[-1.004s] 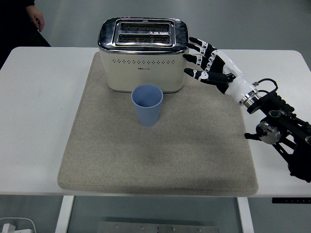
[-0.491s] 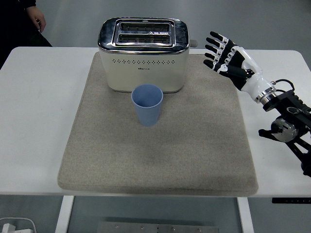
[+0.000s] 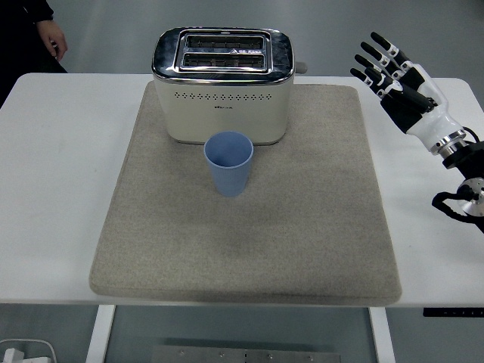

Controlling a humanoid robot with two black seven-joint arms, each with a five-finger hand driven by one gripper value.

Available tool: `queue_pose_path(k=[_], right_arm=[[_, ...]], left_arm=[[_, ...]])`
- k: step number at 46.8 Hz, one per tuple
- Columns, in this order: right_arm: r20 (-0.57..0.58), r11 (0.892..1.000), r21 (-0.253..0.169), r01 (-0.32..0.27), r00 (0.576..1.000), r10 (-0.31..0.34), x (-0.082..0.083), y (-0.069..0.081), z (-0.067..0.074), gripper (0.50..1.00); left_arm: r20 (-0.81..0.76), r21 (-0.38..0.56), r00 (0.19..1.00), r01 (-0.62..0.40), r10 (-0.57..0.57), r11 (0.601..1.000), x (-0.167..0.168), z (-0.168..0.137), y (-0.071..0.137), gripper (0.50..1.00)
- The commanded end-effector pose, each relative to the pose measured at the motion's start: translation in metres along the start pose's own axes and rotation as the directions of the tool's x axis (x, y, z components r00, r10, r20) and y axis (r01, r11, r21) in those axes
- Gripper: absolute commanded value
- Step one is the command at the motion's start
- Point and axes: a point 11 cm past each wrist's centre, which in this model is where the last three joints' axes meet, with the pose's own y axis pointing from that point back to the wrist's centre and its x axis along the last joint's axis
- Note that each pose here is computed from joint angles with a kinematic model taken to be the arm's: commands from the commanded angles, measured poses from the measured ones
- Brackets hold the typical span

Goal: Put the water cup in front of the bread machine

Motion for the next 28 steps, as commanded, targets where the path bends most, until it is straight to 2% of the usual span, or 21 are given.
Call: queue_pose_path(k=[1, 8, 20, 24, 28], right_arm=[[0.063, 1.000, 0.003, -0.009, 0.998, 0.009, 0.001, 0.000, 0.001, 0.926], [0.100, 1.000, -0.014, -0.027, 0.995, 0.028, 0.003, 0.002, 0.010, 0.926], [0.168, 0.997, -0.002, -0.071, 0.983, 0.070, 0.011, 0.005, 0.014, 0.926], [0.159, 0.996, -0.011, -0.090, 0.983, 0.090, 0.015, 0.006, 0.014, 0.926], [0.170, 0.995, -0.041, -0.094, 0.980, 0.100, 0.014, 0.003, 0.024, 0.926]], left_arm=[[0.000, -0.001, 1.000, -0.003, 0.003, 1.000, 0.001, 0.001, 0.000, 1.000], [-0.001, -0.002, 1.000, -0.003, 0.003, 1.000, 0.001, 0.001, 0.000, 1.000], [-0.003, -0.001, 1.000, -0.001, 0.001, 1.000, 0.001, 0.000, 0.000, 1.000], [-0.003, -0.001, 1.000, -0.001, 0.001, 1.000, 0.001, 0.000, 0.000, 1.000], [-0.003, -0.001, 1.000, 0.000, 0.000, 1.000, 0.000, 0.000, 0.000, 1.000]])
